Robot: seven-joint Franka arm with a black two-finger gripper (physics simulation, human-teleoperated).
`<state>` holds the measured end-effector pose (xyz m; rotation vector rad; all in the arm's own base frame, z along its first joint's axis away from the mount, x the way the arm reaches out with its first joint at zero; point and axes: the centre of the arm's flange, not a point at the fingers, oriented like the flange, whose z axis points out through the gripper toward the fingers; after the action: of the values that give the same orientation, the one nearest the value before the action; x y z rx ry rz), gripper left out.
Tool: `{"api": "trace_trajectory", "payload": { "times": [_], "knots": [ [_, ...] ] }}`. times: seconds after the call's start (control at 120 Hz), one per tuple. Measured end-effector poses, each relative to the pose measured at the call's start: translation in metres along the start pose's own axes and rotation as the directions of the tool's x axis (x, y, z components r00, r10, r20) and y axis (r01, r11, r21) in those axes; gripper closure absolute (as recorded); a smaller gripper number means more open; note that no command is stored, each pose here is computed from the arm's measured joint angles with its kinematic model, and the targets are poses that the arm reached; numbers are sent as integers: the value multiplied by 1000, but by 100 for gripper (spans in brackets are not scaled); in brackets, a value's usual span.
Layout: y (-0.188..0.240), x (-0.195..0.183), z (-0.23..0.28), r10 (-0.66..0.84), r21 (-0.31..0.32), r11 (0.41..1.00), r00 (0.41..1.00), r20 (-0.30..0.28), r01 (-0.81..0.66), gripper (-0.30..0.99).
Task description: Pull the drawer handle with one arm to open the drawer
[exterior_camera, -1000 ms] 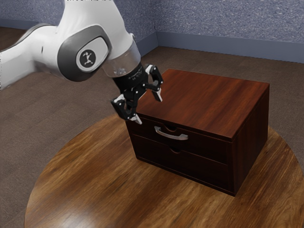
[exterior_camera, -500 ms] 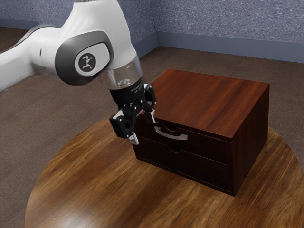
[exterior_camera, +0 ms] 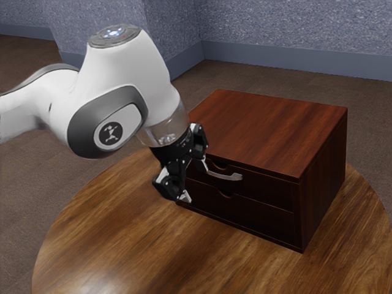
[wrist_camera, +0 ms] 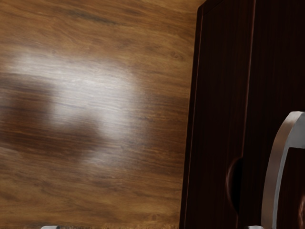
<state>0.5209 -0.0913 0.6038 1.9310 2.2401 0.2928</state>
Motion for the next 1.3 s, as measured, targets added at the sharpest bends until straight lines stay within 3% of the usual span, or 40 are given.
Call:
{"api": "trace_trajectory", "payload": {
  "times": [0.383,0.892,1.3],
  "knots": [
    [15,-2,10,-31,-57,998,999,24,32,22],
    [18,4,25,-60,-47,997,998,19,61,32],
    [33,3,38,-58,-40,997,998,19,58,33]
  ]
}}
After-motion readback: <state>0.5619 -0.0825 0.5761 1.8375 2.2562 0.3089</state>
